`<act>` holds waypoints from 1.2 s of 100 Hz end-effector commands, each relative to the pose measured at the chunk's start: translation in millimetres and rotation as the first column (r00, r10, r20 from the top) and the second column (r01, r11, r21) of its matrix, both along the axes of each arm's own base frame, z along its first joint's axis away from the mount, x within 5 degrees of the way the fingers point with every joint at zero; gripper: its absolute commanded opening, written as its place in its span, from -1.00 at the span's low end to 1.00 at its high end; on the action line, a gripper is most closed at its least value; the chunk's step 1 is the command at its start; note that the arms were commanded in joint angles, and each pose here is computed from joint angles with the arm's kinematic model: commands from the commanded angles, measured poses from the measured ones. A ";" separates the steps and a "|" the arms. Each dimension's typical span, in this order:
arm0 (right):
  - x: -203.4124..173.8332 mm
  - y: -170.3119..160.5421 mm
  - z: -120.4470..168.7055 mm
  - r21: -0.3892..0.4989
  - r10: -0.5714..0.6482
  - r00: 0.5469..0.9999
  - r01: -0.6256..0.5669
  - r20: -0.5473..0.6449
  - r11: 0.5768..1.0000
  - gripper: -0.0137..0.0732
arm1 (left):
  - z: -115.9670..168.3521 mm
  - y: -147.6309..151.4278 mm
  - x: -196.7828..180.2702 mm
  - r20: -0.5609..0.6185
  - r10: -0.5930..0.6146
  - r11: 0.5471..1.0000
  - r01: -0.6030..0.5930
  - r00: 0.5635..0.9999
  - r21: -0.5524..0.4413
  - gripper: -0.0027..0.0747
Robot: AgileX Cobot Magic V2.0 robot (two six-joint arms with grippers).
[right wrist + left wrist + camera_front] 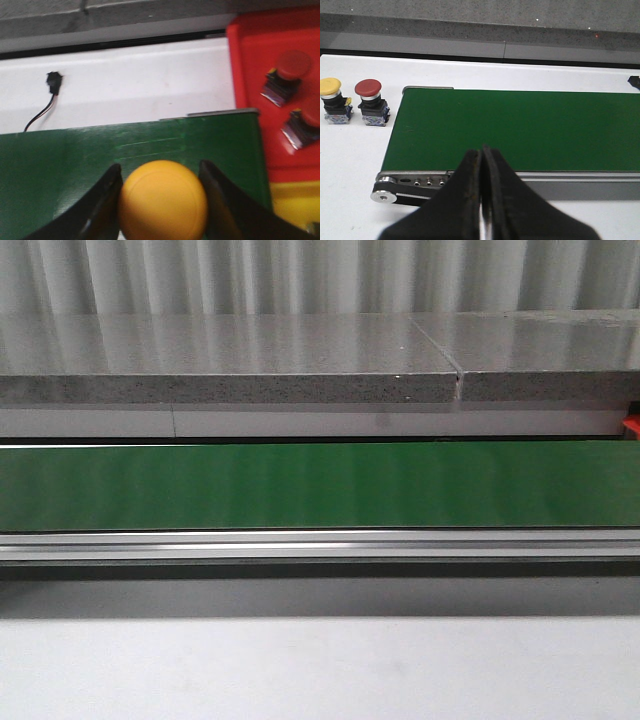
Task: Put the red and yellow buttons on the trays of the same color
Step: 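Carry the yellow button into the yellow tray and open the right gripper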
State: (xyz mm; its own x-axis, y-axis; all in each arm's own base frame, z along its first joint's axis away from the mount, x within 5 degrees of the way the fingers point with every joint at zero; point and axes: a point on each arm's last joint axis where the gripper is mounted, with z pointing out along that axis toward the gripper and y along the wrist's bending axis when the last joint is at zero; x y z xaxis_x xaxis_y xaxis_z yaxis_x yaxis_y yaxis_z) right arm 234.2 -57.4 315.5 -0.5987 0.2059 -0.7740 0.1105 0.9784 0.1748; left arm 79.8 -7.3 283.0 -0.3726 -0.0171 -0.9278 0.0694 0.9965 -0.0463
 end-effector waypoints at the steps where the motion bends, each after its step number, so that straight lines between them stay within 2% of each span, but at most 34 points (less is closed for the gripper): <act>1: -12.6 -13.8 18.5 0.044 -0.112 0.991 0.109 0.068 0.993 -0.36 | 14.3 -0.5 2.4 0.088 -0.001 1.000 0.002 0.996 -0.015 -0.99; 14: -23.5 -31.8 13.5 0.074 -0.238 0.968 0.233 0.075 0.970 -0.36 | 14.3 -0.5 2.4 0.088 -0.001 1.000 0.002 0.996 -0.015 -0.99; 21: -28.6 -44.7 9.9 0.090 -0.326 0.941 0.319 0.089 0.944 -0.36 | 14.3 -0.5 2.4 0.088 -0.001 1.000 0.002 0.996 -0.015 -0.99; 33: -40.6 -69.7 5.8 0.118 -0.487 0.865 0.474 0.124 0.872 -0.36 | 14.3 -0.5 2.4 0.088 -0.001 1.000 0.002 0.996 -0.015 -0.99; 47: -52.7 -90.2 3.3 0.133 -0.602 0.783 0.587 0.156 0.798 -0.36 | 14.3 -0.5 2.4 0.088 -0.001 1.000 0.002 0.996 -0.015 -0.99; 59: -57.4 -95.8 -0.9 0.129 -0.634 0.756 0.621 0.164 0.773 -0.36 | 14.3 -0.5 2.4 0.088 -0.001 1.000 0.002 0.996 -0.015 -0.99; 76: -62.5 -100.6 -7.4 0.071 -0.646 0.744 0.645 0.172 0.761 -0.36 | 14.3 -0.5 2.4 0.088 -0.001 1.000 0.002 0.996 -0.015 -0.99; 85: -67.4 -104.9 -13.3 0.053 -0.667 0.726 0.669 0.170 0.742 -0.36 | 14.3 -0.5 2.4 0.088 -0.001 1.000 0.002 0.996 -0.015 -0.99; 120: -86.1 -100.1 -67.6 0.043 -0.725 0.686 0.724 0.058 0.688 -0.36 | 14.3 -0.5 2.4 0.088 -0.001 1.000 0.002 0.996 -0.015 -0.99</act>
State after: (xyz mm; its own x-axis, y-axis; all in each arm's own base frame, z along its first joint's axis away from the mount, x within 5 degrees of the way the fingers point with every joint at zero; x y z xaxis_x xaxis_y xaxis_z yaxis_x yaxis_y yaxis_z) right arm 152.2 -153.1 245.5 -0.2657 0.6105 -0.7461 0.7483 0.6185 0.2396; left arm 79.8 -7.3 283.0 -0.3726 -0.0171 -0.9278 0.0694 0.9965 -0.0463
